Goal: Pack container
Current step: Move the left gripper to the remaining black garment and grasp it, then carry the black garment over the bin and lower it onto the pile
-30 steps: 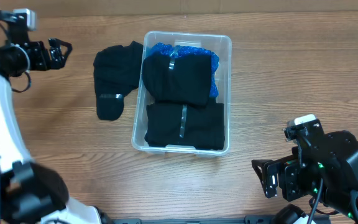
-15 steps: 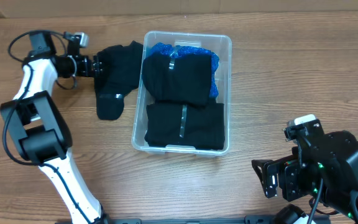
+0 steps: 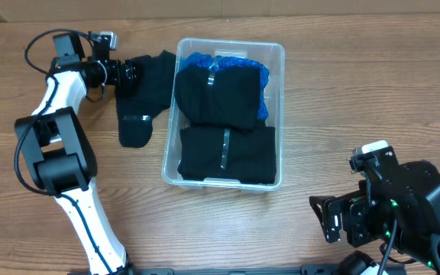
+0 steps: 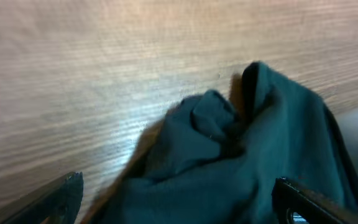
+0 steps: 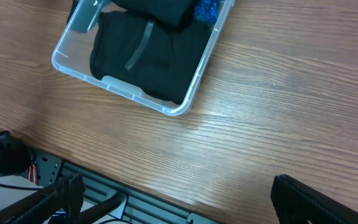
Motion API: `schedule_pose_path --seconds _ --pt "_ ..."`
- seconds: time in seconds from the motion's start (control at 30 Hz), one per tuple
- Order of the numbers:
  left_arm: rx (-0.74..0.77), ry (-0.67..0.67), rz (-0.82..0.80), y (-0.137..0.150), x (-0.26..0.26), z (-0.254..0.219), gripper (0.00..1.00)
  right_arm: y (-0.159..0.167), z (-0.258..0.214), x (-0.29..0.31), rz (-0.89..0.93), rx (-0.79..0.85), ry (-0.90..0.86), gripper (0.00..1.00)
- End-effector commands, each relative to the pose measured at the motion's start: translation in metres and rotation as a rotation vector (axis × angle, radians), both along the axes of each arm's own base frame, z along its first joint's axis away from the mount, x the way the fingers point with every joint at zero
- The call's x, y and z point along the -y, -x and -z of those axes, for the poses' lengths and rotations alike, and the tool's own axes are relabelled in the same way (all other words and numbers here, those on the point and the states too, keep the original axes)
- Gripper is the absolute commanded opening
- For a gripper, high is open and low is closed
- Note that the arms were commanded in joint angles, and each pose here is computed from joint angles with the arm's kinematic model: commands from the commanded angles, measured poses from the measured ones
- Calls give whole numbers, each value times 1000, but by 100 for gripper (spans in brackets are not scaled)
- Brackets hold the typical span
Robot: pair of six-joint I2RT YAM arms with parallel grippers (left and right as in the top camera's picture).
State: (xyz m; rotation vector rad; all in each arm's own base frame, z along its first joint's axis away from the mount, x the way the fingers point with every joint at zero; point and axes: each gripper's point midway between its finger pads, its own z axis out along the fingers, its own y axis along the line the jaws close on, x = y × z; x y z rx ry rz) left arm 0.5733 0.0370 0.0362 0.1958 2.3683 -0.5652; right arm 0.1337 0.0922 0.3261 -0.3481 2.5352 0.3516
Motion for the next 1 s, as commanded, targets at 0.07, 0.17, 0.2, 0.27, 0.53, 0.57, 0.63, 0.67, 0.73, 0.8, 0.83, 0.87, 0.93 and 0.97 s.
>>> schedule_pose_path --seconds 0.07,0.17,0.2,0.27,0.53,0.57,0.63,0.67,0.73,0.8,0.83,0.87,0.93,0.97 --pt "-67 26 27 8 16 28 100 0 -2 0 -1 10 -3 100" --pt "-88 -21 24 8 23 37 100 0 -2 0 -1 10 -3 100" --pt "-90 -21 33 9 28 38 98 0 -2 0 -1 10 -3 100" --pt "-93 -22 50 9 37 40 69 0 -2 0 -1 10 -3 100" --pt "-95 38 79 11 45 29 4 0 -2 0 -1 10 -3 100" --pt "-94 63 88 12 46 20 4 0 -2 0 -1 10 -3 100" --pt "-86 84 78 11 36 -9 4 0 -2 0 -1 10 -3 100" --pt "-73 81 61 11 26 -31 4 0 -2 0 -1 10 -3 100" --pt "-2 59 24 16 1 -96 4 0 -2 0 -1 10 -3 100" --pt "71 38 -8 24 -17 -145 4 0 -2 0 -1 10 -3 100" --pt "117 23 -26 31 -26 -174 4 0 -2 0 -1 10 -3 100" --pt "166 14 -34 41 -31 -203 4 0 -2 0 -1 10 -3 100" --pt "247 7 -27 63 -33 -252 4 0 -2 0 -1 10 -3 100" --pt "284 9 -14 77 -27 -277 4 0 -2 0 -1 10 -3 100"
